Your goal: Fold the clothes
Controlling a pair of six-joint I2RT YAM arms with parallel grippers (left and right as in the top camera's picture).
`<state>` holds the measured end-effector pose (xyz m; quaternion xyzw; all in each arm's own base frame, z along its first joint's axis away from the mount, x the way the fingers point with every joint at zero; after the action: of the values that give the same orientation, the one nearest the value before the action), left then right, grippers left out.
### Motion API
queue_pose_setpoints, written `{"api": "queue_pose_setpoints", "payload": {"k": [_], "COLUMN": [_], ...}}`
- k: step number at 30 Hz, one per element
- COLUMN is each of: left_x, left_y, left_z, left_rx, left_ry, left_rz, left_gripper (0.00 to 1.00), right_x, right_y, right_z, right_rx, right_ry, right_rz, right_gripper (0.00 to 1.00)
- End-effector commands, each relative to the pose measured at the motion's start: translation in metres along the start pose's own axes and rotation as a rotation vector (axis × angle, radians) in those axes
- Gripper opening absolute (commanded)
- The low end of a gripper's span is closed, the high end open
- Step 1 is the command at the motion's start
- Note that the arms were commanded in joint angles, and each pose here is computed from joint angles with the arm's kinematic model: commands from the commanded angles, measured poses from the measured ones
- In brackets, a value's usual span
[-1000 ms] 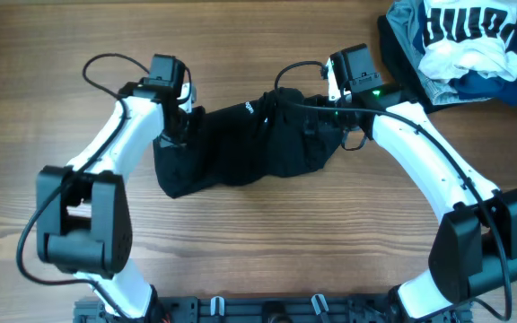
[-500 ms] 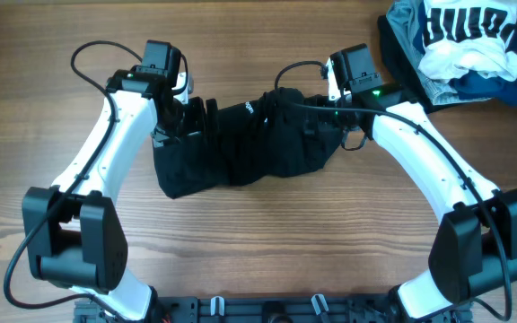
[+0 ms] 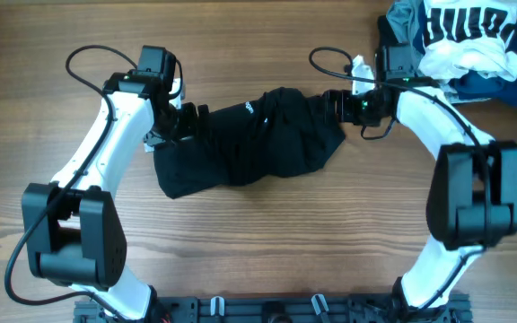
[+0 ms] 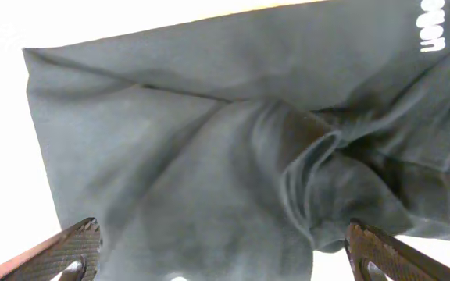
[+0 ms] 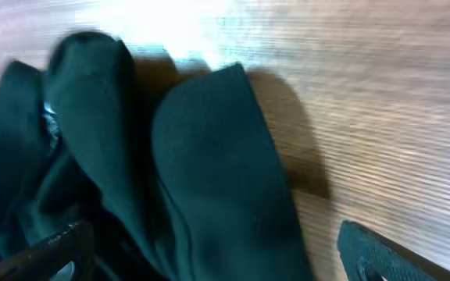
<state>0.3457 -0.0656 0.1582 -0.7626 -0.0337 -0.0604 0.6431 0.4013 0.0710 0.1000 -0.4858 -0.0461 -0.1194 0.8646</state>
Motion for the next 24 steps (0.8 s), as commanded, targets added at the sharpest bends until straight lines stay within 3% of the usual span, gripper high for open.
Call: {"api": "queue_pose_setpoints", "payload": {"k": [1,3,4,5,8,9,17,21,24], "left_x": [-0.004,-0.003,-0.003,-0.002,-0.003,-0.004,-0.009,-0.009,-0.008], "left_y": [0.003,0.001,-0.001,-0.003,-0.008,-0.01,-0.016,-0.017,-0.017], "left_z": [0.016,0.029,0.038,0.05,0.079,0.088,0.124,0.127,0.127], "left_rx": [0.095,0.103,0.106,0.11,0.121,0.124,0.137,0.142,0.142], "left_ry": [-0.002,-0.038,-0.065,-0.099,-0.184,-0.212,-0.31,-0.292,-0.291], "left_rz": [0.026,0.021,0.018,0.015,0.006,0.005,-0.008,-0.013,-0.022], "left_gripper": [1.0,1.0,1.0,1.0,1.0,1.0,1.0,1.0,1.0], "right_x": [-0.002,-0.005,-0.006,-0.006,-0.003,0.0,0.017,0.012,0.003], "right_y": [0.018,0.025,0.026,0.026,0.024,0.018,-0.114,-0.14,-0.128], "right_z": [-0.005,-0.007,-0.008,-0.008,-0.011,-0.015,-0.036,-0.005,0.029], "right_rx": [0.064,0.084,0.087,0.087,0.085,0.083,0.057,0.074,0.106], "right_ry": [-0.024,-0.011,-0.006,0.0,0.062,0.088,0.124,0.056,0.002], "right_rz": [0.054,0.079,0.083,0.083,0.071,0.06,-0.195,-0.246,-0.197], "right_gripper": [0.99,0.95,0.88,0.74,0.14,0.04,0.04,0.04,0.04]}}
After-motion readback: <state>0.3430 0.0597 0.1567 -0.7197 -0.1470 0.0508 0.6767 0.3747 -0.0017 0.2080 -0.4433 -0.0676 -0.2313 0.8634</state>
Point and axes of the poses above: each gripper's point midway between its finger pads, its own y axis out along the fingers, its own z axis along the line the jaws close on, x = y × z, the point moved 8 cm from there along -y, back along the fingers, and after that the axes turned 12 degrees about y, right-handed, at the moved point
